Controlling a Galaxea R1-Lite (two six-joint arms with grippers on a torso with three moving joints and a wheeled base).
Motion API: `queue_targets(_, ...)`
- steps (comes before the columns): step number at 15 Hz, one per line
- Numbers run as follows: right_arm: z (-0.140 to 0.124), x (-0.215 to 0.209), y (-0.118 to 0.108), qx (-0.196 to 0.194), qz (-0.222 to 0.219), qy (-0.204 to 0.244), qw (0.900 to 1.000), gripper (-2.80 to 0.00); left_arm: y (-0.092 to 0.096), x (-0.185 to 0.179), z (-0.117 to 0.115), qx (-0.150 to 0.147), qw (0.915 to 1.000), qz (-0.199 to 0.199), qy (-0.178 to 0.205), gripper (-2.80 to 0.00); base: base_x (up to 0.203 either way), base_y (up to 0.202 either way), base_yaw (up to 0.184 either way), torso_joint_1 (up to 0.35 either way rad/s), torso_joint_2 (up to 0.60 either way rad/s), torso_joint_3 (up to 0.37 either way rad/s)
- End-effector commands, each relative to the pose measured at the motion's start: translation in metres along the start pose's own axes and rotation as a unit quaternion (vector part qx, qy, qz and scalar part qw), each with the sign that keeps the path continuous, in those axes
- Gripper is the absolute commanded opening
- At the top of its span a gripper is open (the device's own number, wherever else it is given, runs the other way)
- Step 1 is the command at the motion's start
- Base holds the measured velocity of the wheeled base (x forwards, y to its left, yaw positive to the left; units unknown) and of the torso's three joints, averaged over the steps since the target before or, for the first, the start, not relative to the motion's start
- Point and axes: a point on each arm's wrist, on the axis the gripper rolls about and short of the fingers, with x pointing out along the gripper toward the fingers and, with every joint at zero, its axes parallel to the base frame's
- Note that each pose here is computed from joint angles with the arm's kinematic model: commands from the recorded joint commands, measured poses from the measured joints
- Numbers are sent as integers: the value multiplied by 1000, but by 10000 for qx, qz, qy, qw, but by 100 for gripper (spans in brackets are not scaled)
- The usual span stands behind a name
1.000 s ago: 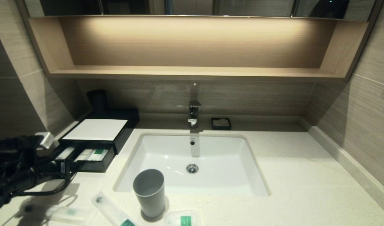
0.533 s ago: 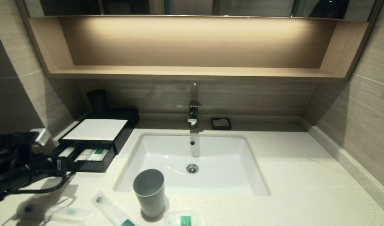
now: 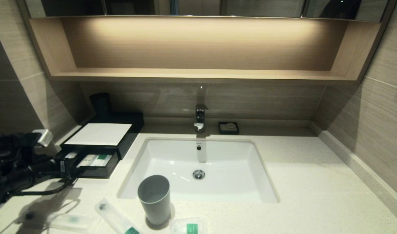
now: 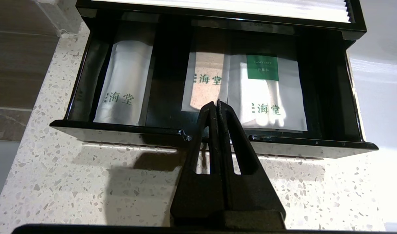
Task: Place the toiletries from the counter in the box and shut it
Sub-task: Open the drawer
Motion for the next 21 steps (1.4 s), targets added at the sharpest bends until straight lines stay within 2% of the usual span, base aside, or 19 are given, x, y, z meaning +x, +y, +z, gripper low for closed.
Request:
queue_targets(1,0,0,0,-3,1,12,10000,-280,1,7,-1,5,10000,-28,21,-280,0,0,0,0,0,0)
queue_targets(10,0,0,0,-3,1,12,10000,-280,-2,20,-5,2,9997,-109,206,-280,0,0,0,0,0,0)
queue_targets(14,0,0,0,-3,1,7,10000,-280,-5,8,3,0,9999,-91,61,-280,0,0,0,0,0,0)
queue_targets(16,0,0,0,4,1,12,10000,-280,-4,12,0,-59,9996,-114,250,-280,0,0,0,0,0,0)
queue_targets(21,0,0,0,-3,1,12,10000,-280,-4,14,-1,-88,9993,-105,347,-280,0,0,0,0,0,0)
